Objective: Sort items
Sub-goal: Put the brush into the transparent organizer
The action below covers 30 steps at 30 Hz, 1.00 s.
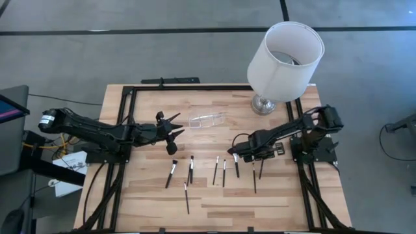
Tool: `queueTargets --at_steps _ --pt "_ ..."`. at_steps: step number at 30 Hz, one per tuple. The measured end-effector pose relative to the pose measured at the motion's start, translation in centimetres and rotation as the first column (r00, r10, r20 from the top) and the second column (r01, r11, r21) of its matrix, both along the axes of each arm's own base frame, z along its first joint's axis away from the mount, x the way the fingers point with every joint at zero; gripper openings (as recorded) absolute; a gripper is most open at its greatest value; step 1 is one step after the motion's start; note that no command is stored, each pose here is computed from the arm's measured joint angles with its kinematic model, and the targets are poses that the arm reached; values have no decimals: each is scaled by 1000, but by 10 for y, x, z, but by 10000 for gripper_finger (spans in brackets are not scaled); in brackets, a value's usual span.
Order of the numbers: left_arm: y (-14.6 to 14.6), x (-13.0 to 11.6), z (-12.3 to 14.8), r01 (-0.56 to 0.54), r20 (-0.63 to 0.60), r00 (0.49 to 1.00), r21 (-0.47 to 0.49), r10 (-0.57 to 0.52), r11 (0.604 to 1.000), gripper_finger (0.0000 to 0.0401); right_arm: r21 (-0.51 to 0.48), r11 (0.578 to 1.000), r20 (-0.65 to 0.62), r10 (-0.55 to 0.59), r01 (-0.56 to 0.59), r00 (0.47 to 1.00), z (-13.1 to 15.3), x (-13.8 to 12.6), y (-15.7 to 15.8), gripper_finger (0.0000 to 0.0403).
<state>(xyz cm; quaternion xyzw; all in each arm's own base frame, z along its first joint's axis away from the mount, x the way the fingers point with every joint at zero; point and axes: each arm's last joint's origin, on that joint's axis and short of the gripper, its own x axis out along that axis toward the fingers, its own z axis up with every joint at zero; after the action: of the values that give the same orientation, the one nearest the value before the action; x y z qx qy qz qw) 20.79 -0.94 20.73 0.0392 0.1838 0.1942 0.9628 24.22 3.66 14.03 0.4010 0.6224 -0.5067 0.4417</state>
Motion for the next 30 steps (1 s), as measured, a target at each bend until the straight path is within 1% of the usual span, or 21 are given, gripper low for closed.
queueTargets --at_steps 5,8,10,14,16,17,19,20,22,24,27,30 --pt "0 0 0 -2 3 1000 -4 2 1000 83 31 997 -21 66 -66 998 -4 -1 -1 89" --pt "0 0 0 -8 11 1000 -21 8 1000 83 27 996 -28 89 -88 996 6 -7 -2 87" --pt "0 0 0 -9 14 1000 -23 9 1000 83 -10 995 -30 96 -97 995 17 -13 -5 87" --pt "0 0 1 -9 21 1000 -24 9 1000 83 -87 992 -33 89 -92 995 46 -34 -7 88" --pt "0 0 1 -11 26 1000 -30 12 999 83 -145 985 32 98 -92 995 60 -45 -5 88" --pt "0 0 1 -15 30 999 -41 16 999 83 -183 980 95 96 -77 991 66 -49 -3 88" --pt "0 0 1 -21 37 999 -57 23 998 83 -265 964 265 67 6 962 72 -58 4 88" --pt "0 0 1 -22 39 999 -62 25 998 83 -281 958 344 52 50 937 72 -62 8 88" --pt "0 0 1 -23 39 999 -63 25 998 83 -261 959 425 14 108 905 65 -73 16 88" --pt "0 0 1 -23 39 999 -63 25 998 83 -234 962 439 -26 142 898 53 -85 24 87" --pt "0 0 1 -23 39 999 -63 26 998 83 -177 956 412 -144 234 900 37 -97 35 87" --pt "0 0 1 -23 39 999 -63 25 998 83 -169 942 401 -203 289 894 27 -103 43 88"
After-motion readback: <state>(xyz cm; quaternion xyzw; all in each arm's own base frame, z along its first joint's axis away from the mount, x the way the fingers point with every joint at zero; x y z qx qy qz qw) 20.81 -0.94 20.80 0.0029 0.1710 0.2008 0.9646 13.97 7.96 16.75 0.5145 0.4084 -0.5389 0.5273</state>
